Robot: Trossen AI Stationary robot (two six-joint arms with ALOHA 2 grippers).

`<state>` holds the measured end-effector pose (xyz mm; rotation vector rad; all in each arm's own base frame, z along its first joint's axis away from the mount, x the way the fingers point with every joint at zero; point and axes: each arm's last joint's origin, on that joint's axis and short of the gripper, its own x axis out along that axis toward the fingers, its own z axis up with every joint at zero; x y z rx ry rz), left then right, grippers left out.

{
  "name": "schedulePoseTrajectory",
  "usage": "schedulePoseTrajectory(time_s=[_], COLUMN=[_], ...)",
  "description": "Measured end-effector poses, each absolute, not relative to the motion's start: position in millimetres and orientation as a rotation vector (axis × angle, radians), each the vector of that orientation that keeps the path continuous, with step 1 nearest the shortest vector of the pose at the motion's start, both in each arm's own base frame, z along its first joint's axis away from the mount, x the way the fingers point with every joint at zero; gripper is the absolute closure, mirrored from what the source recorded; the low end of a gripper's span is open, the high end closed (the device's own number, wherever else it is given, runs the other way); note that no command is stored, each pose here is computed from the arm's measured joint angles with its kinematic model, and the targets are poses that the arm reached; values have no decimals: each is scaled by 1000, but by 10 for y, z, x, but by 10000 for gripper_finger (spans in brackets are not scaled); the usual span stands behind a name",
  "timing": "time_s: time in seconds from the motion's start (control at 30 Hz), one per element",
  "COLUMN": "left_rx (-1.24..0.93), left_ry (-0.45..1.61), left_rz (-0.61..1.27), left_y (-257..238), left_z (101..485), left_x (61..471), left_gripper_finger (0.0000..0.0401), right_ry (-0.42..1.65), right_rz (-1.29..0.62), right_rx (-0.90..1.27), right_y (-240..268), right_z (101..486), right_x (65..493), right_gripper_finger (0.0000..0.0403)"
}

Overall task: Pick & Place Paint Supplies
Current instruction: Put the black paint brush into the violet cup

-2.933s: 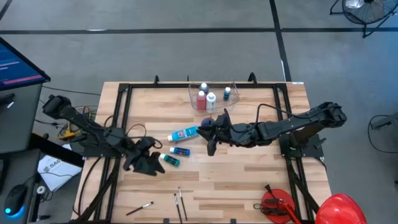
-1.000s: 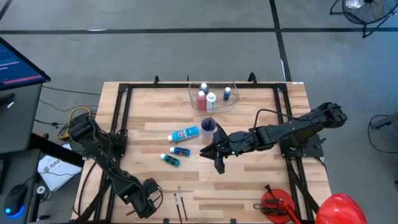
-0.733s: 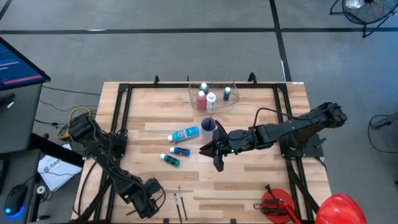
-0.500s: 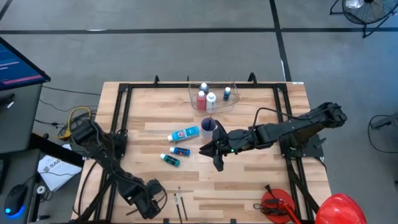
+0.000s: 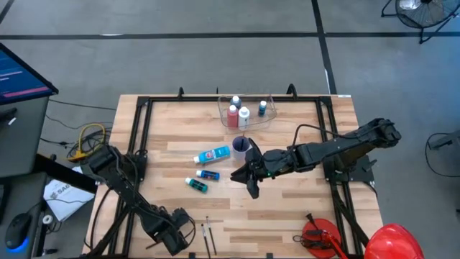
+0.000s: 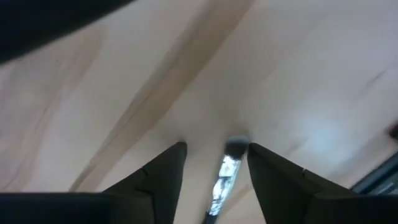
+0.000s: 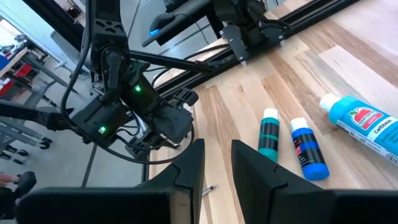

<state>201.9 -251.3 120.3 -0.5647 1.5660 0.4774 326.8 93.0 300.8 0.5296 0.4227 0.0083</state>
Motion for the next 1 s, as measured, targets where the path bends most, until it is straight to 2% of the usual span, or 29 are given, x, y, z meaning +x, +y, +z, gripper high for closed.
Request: schedulePoseTrajectory(time_s=[0.37,0.57,0.77,1.0], left_rx=[-534,-565,-556,-644], left_ry=[1636,1663,1574,1258], left_rz=[542,573,596,601], left_y=[-2455,-2382,-2283,-2165], left_z=[1167,1170,1260,1674], left_x=[1991,2057,2078,2102], left_gripper_finger=[316,387,396,400], right_ry=[421,422,422,422], right_rz=[0,-4,-4,-3], right_rx=[551,567,567,567], right_y=[915,915,915,915], right_z=[3008,3008,3008,3008], right_x=[3272,3272,3272,3272], right_gripper_finger=[330,330,330,330])
